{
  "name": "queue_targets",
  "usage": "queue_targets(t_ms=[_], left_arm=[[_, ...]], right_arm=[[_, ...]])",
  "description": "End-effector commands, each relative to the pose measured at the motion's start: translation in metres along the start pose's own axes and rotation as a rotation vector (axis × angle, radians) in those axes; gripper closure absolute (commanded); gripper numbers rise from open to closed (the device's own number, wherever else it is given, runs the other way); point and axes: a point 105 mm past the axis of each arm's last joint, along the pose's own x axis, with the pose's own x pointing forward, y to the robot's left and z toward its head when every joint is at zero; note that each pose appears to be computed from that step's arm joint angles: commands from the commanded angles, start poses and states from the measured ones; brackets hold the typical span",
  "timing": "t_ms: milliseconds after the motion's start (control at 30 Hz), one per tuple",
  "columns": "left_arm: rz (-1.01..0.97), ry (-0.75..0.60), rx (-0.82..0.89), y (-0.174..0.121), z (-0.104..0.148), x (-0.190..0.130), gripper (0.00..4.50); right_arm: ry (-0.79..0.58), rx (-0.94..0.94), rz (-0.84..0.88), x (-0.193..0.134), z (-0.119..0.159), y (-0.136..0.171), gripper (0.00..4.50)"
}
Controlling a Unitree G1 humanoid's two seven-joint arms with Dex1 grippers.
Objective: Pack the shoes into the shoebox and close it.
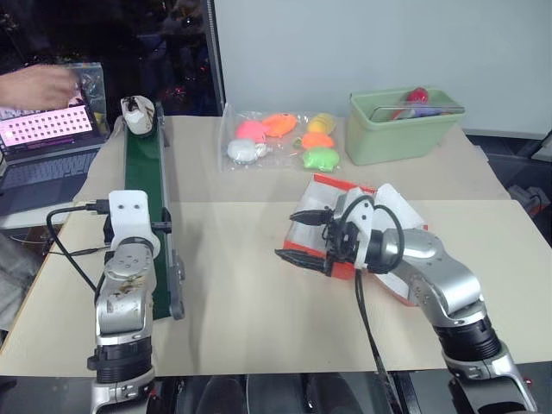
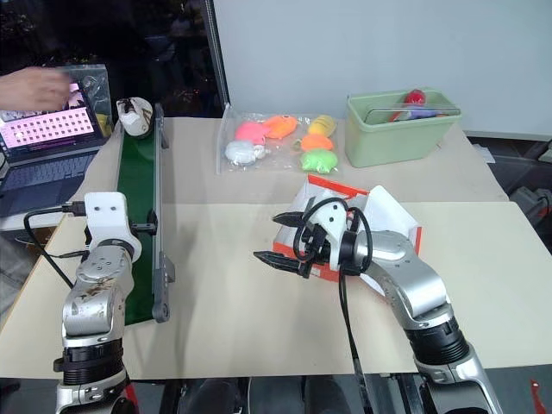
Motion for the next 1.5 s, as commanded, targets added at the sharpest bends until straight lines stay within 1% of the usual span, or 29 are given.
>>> queue_targets(t_ms=[33, 200, 300, 400, 700, 1267, 1467, 1500], left_arm=[[-0.003, 0.001, 0.015, 0.002, 0.002, -0.003, 0.00], [0.021, 0.067, -0.025, 0.005, -0.005, -0.001, 0.00], [0.027, 0.088, -0.062, 0.007, -0.004, 0.001, 0.00], [0.024, 0.086, -0.034, 0.008, 0.000, 0.005, 0.00], [0.020, 0.096, -0.021, 0.009, -0.003, 0.008, 0.00], [0.011, 0.097, -0.022, 0.007, -0.005, 0.008, 0.00], [0.008, 0.106, -0.052, 0.005, -0.007, 0.009, 0.00], [-0.001, 0.105, -0.064, 0.004, -0.006, 0.010, 0.52]], right_arm=[[-0.047, -0.025, 0.034, 0.003, 0.009, 0.009, 0.02], [-0.033, -0.017, 0.008, 0.006, 0.007, 0.007, 0.02], [-0.015, -0.023, 0.007, 0.006, 0.005, 0.006, 0.02], [-0.022, -0.013, 0.004, 0.008, 0.005, 0.006, 0.02], [-0.033, -0.004, -0.017, 0.008, 0.006, 0.006, 0.02], [-0.044, 0.002, -0.053, 0.007, 0.010, 0.000, 0.02], [-0.049, 0.001, -0.059, 0.006, 0.013, -0.001, 0.02], [-0.051, 0.000, -0.060, 0.006, 0.014, -0.002, 0.00]])
